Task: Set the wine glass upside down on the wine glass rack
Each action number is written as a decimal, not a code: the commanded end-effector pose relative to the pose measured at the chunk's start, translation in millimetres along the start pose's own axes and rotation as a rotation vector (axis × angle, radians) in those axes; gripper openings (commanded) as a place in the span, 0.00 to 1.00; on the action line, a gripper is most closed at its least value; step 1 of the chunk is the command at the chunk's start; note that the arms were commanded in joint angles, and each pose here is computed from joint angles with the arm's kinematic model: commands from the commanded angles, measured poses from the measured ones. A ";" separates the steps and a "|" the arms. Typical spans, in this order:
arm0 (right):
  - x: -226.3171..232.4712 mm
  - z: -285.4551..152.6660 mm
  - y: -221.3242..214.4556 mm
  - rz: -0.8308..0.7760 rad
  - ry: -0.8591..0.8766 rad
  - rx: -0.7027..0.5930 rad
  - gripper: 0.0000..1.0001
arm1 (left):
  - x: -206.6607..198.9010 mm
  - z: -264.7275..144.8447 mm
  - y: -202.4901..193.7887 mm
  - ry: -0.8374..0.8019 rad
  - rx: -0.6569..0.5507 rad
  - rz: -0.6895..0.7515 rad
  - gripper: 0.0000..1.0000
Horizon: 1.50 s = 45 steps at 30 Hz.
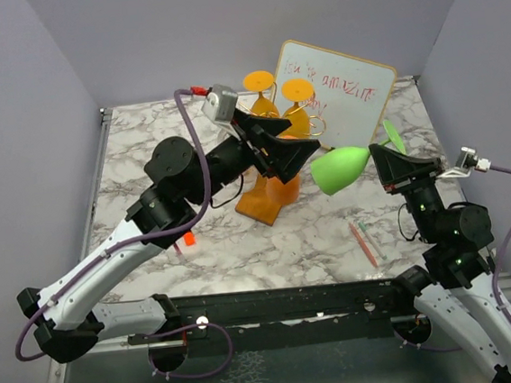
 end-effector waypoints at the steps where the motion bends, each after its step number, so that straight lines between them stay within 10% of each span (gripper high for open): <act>1: -7.2 -7.0 0.0 -0.451 0.032 0.074 0.01 | -17.9 15.8 -26.8 -0.066 0.165 -0.183 0.98; 10: 15.7 -16.5 -29.0 -0.904 0.371 0.231 0.01 | -29.7 57.9 -55.4 -0.128 0.291 -0.351 0.99; 16: 15.1 -16.5 -42.0 -0.929 0.440 0.263 0.01 | -29.7 72.1 -77.7 -0.124 0.366 -0.440 0.94; 35: 14.5 -17.6 -40.4 -0.933 0.435 0.252 0.02 | -37.3 67.2 -84.2 -0.185 0.405 -0.509 0.02; 41: 16.4 -18.4 -40.0 -0.856 0.399 0.281 0.46 | -33.6 66.7 -73.4 -0.177 0.358 -0.493 0.00; 45: 22.3 -24.2 -38.0 -0.850 0.394 0.325 0.58 | -12.0 69.1 -62.7 -0.090 0.302 -0.479 0.00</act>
Point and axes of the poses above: each gripper's point midway between its finger pads, its own z axis out along the fingers, its own x axis along the line the jaws close on, y = z × x, the point moved 1 cm from there along -z, back along the fingers, and after that the axes turned 8 degrees about z, right-handed, at the moved point
